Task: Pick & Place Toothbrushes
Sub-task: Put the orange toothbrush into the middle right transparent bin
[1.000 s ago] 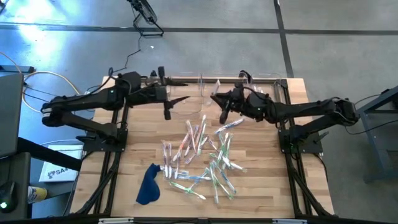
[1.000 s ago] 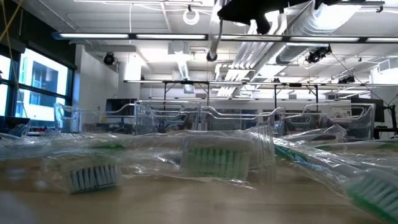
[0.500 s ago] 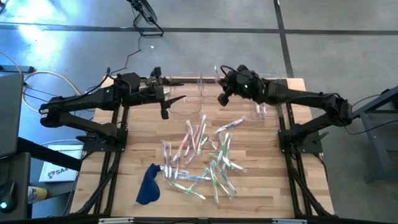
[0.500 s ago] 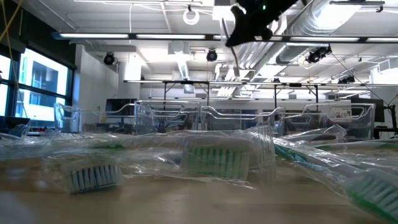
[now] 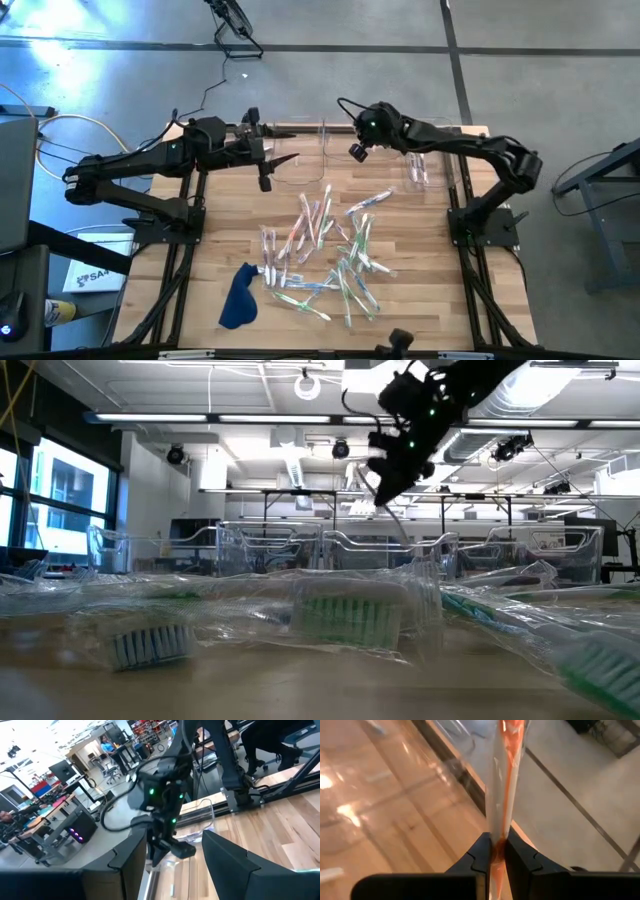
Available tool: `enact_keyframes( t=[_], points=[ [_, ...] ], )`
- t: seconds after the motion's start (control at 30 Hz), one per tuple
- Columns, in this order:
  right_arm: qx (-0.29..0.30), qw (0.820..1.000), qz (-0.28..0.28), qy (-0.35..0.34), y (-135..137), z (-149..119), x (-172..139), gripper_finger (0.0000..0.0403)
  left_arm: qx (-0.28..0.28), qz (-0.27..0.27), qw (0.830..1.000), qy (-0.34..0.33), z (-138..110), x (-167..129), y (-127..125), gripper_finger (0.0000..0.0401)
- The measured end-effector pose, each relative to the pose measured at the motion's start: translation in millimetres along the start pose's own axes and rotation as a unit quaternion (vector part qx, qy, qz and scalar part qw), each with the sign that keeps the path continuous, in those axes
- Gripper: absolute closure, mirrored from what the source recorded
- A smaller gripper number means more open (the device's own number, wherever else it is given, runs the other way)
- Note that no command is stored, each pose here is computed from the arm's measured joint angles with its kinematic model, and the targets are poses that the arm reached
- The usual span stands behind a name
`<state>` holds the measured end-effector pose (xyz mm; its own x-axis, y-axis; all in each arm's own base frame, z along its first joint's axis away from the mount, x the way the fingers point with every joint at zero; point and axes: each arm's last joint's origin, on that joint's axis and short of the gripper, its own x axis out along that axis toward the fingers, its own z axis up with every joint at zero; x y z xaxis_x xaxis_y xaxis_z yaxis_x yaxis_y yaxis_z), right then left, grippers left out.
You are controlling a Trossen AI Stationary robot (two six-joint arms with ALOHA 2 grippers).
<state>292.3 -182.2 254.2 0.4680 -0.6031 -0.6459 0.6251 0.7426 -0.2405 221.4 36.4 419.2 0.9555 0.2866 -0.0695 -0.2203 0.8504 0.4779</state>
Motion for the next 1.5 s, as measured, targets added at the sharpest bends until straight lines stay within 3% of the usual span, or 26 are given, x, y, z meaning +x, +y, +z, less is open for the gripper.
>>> enact_keyframes(
  t=[0.43, 0.73, 1.17, 1.5],
  points=[
    [-0.012, 0.998, -0.024, 0.062, -27, -18, 33, 0.0375, 0.001, -0.005, 1.0, 0.009, -2, 0, -1, 0.0214],
    [-0.017, 0.995, 0.027, 0.096, -32, -30, 46, 0.0375, -0.001, -0.004, 1.0, 0.01, -2, 0, -1, 0.0214],
    [-0.1, 0.985, 0.062, 0.129, -27, -43, 64, 0.0375, -0.012, -0.004, 1.0, 0.01, -2, 0, -1, 0.0214],
    [-0.117, 0.983, 0.075, 0.123, -26, -42, 64, 0.0265, -0.021, -0.002, 1.0, 0.01, -2, 0, -1, 0.0214]
  ],
)
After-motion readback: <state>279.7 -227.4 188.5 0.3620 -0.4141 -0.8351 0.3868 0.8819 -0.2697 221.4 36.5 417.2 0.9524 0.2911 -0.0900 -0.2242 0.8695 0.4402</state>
